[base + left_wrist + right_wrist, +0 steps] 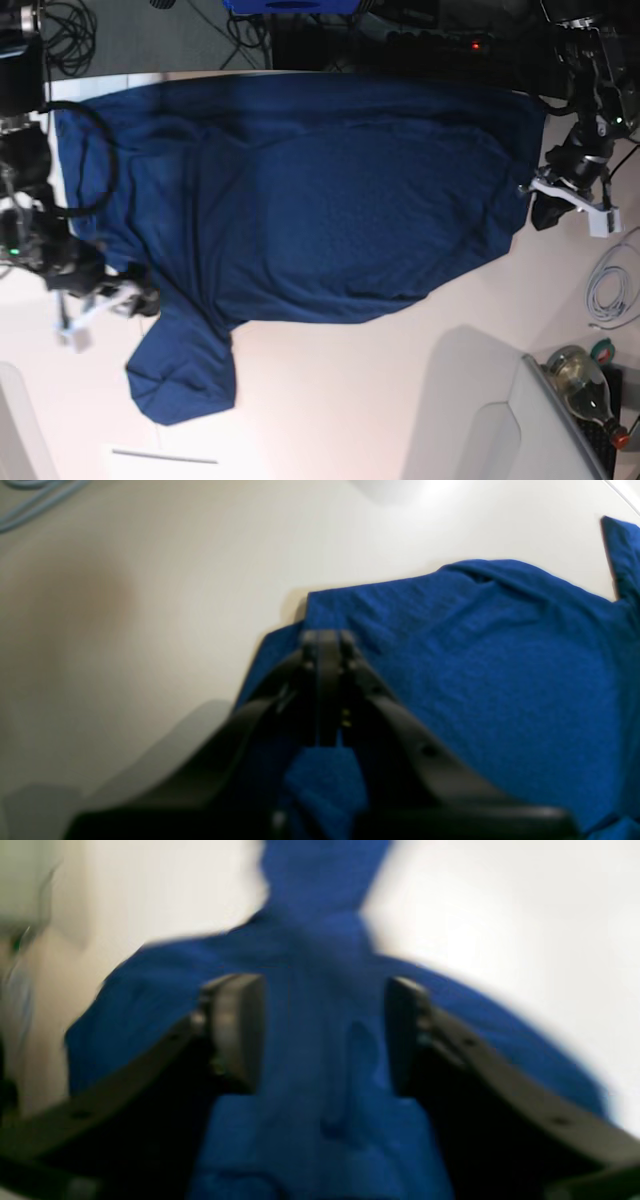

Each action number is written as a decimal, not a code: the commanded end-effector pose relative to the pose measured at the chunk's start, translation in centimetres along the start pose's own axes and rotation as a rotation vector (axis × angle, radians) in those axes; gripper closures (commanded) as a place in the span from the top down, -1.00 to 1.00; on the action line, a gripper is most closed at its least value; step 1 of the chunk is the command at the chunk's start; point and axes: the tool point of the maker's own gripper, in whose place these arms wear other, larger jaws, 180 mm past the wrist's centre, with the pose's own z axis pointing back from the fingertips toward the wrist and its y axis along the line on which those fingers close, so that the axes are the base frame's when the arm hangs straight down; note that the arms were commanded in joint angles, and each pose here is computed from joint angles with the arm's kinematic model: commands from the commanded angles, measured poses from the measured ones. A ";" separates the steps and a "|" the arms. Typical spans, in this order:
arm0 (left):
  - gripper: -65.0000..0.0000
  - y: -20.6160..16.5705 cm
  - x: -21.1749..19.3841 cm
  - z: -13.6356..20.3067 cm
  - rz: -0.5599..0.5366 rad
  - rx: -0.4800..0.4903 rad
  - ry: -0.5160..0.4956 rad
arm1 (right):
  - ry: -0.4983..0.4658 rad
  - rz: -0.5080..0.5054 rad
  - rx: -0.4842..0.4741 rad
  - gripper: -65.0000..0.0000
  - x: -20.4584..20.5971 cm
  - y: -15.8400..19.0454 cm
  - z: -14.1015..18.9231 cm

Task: Layout the t-shirt on the table in an organized manner, then fold the t-shirt properly
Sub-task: 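Release the shirt and move both grippers onto the shirt body, then grasp the shirt fabric with the left gripper and pull it toward the collar, then grasp the shirt side edge with the left gripper near the hem, then drag the shirt edge with the left gripper toward the collar edge, then grasp the hanging sleeve with the right gripper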

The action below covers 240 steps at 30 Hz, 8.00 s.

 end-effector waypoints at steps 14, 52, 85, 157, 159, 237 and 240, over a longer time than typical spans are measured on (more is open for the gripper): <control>-0.59 5.2 4.1 -5.5 0.100 0.172 -0.012 | 0.077 0.056 0.068 -0.96 -4.5 3.4 -1.6; -1.00 -5.9 0.7 -5.6 -0.131 0.012 0.026 | 0.101 0.013 0.041 -0.95 -6.5 1.9 -1.1; 0.48 -11.0 -6.6 0.6 -0.509 -0.047 0.164 | 0.109 0.015 0.041 -0.95 -6.8 1.9 -1.1; -1.00 -7.1 14.7 -16.7 -0.596 0.150 -0.104 | 0.113 0.013 0.044 -0.95 -6.9 2.0 -1.2; -1.00 -6.9 14.3 -16.8 -0.592 0.154 -0.106 | 0.113 0.013 0.044 -0.95 -6.9 2.0 -1.2; -1.00 4.8 -3.1 -0.7 -0.074 0.357 -0.034 | -0.068 0.144 -0.171 -0.93 -1.7 -3.1 -2.0; -1.00 5.4 -4.9 -1.8 -0.041 0.363 0.017 | -0.107 0.157 -0.162 -0.76 0.8 -2.3 -2.2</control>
